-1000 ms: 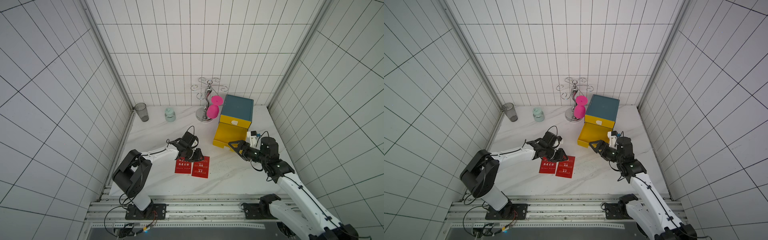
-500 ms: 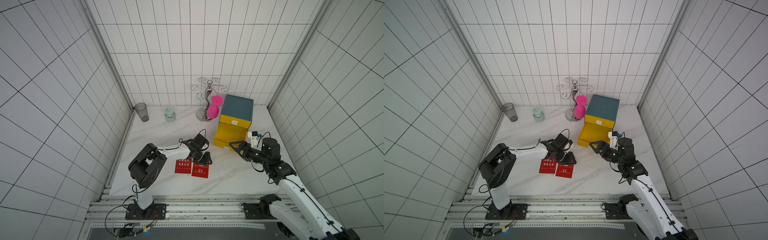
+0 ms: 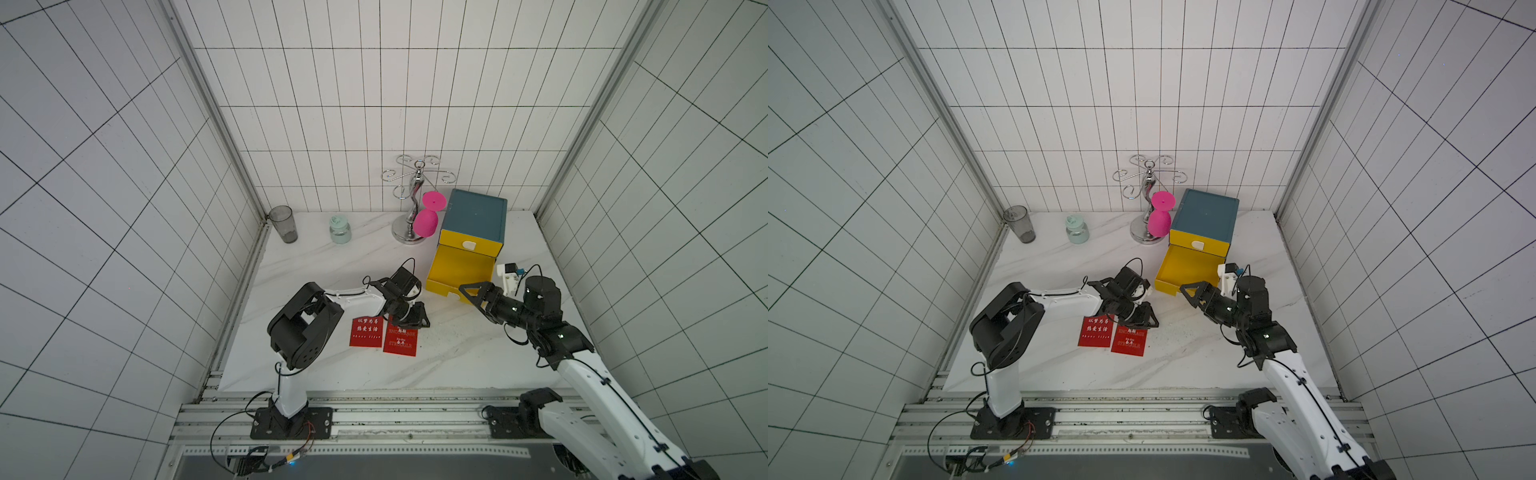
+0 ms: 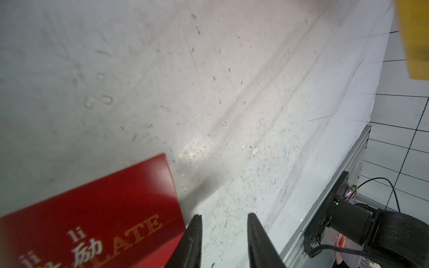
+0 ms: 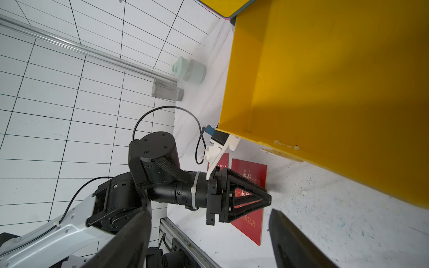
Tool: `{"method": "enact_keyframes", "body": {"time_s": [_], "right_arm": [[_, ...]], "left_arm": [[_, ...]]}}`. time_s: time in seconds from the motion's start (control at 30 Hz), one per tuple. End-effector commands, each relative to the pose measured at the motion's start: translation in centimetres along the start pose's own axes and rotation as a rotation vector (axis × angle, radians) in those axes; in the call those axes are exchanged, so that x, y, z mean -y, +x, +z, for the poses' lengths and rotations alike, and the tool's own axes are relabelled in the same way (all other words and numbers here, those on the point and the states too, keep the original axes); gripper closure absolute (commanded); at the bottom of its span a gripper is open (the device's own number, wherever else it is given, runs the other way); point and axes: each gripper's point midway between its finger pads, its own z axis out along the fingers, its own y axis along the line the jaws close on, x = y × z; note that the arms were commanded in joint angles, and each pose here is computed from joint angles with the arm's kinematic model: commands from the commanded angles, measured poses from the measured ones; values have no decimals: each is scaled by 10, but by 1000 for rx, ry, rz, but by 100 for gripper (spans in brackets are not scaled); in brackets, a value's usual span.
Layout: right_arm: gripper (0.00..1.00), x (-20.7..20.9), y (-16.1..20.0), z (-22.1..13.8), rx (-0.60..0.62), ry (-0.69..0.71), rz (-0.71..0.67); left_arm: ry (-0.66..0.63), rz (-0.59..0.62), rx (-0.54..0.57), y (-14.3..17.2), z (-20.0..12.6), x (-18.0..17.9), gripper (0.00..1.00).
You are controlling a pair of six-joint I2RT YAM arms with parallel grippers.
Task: Take the postcards out of the drawer
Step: Place the postcard at the center of the board.
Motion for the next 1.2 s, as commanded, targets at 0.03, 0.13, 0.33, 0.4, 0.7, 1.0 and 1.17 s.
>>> {"method": "enact_keyframes", "body": {"time_s": [0.03,0.13,0.33,0.4,0.7,1.0,1.17], "right_arm": [[17,9,2,0,4,18,0],[17,8,1,-1,4,18,-1],[17,9,2,0,4,20,0],[17,10,1,-1,5,21,1],[17,11,2,0,4,24,4],[17,10,1,-1,7,22,2],[17,9,-1,-2,11,23,3]], "left_arm": [[8,0,13,-8,6,0,68],[-13,-9,21,-10,6,-5,67],[-46,-27,35,-15,6,-16,67],[-48,-31,39,-17,5,-19,68],[-47,-23,56,-25,0,-21,68],[2,7,73,-29,-8,-6,67],[19,17,122,-37,-29,8,65]]}}
